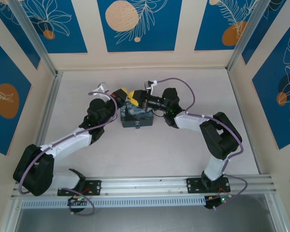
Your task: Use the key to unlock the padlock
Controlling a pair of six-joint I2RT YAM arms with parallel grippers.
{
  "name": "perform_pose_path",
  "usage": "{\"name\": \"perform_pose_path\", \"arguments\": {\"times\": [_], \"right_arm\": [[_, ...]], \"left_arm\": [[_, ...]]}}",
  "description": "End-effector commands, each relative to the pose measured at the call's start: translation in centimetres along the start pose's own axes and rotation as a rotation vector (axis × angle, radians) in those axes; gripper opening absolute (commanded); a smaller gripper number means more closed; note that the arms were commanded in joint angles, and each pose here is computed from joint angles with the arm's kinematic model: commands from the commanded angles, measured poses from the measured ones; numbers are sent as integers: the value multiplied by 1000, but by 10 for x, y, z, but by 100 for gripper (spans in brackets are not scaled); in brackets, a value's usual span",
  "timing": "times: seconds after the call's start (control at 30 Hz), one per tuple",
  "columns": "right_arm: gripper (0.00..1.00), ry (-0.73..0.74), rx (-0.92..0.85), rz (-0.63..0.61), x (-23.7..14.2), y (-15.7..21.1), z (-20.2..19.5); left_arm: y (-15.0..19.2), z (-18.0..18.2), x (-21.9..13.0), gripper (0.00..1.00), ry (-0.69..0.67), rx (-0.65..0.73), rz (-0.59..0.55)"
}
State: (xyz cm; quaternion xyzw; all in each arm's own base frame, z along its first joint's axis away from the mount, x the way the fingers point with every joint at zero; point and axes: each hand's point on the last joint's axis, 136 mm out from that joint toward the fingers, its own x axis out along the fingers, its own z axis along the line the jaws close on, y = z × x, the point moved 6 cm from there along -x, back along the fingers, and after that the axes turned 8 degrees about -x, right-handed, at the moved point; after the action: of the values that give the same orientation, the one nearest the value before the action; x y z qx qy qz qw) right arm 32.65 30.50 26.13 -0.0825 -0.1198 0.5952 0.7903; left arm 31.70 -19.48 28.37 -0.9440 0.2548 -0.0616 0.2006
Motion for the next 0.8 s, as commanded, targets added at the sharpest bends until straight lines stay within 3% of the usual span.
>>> {"name": "perform_pose_path", "arguments": {"times": [0.0,0.3,0.53,0.73,0.77], "right_arm": [[23,-23,-17,9,0,-1,1],[16,-26,-14,5,-3,-1,0],[0,-22,-14,4,-6,-2,-3],[0,4,-8,-4,-16,-1,-11],[0,13,-6,-6,-19,0,-13]], "left_arm": [[4,-2,1,0,7,-12,7],[7,0,1,0,-2,-16,20],[10,1,2,0,-16,-21,31],[6,-3,-1,1,-59,0,41],[5,-4,-3,5,-71,11,40]]}}
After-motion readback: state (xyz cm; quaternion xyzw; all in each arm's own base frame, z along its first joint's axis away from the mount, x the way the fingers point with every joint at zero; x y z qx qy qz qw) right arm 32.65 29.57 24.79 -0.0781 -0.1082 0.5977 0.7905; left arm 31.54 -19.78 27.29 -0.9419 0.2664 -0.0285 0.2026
